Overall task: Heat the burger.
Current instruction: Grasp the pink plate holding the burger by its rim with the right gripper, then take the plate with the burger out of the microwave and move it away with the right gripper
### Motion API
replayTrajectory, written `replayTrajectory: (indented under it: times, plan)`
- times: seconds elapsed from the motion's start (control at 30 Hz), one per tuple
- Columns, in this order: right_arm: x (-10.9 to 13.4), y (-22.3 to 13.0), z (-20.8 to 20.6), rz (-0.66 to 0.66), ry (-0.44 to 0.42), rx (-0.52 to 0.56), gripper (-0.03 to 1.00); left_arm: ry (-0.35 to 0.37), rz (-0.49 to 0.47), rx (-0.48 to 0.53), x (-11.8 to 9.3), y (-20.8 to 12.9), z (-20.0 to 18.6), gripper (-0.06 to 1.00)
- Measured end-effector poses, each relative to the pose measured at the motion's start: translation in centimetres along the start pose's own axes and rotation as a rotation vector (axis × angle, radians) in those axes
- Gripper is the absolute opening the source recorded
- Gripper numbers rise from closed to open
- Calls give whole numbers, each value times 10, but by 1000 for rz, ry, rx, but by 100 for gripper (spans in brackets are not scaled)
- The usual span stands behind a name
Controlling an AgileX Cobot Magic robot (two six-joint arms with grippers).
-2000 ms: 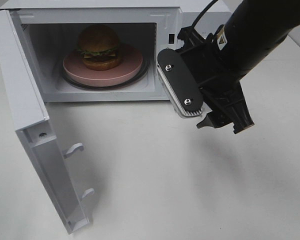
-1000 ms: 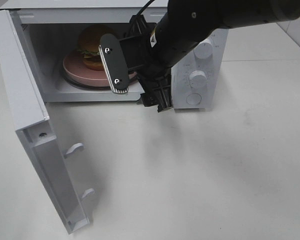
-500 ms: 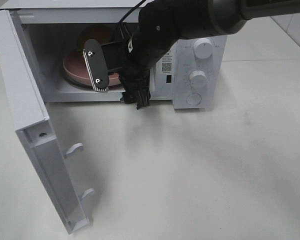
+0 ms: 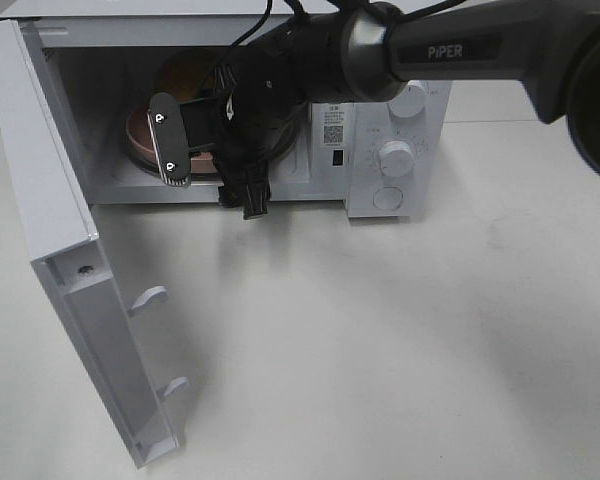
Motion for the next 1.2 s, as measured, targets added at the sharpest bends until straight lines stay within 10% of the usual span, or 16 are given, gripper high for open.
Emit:
replayTrajectory:
  times: [0.63,0.97,1.2]
  plan:
    - [-14,-12,40,44,-12,27,75,13,8,3,1,0,0,99]
    - [-9,-5,34,62,35,40,14,14,9,3,1,0,0,99]
    - [-9,-5,33,39,39,56,9,14,9,3,1,0,0,99]
Point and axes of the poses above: a point on each arm's last joint axis where the gripper is mounted, z pointing out along that axis toward the gripper, x along the wrist's bending axis when the last joint is at zero, y = z × x, the point moved 1 cm from there along z, pointing out along that axis toward the gripper, and after that the axes turned 11 degrees about z, right-handed, at the moved point
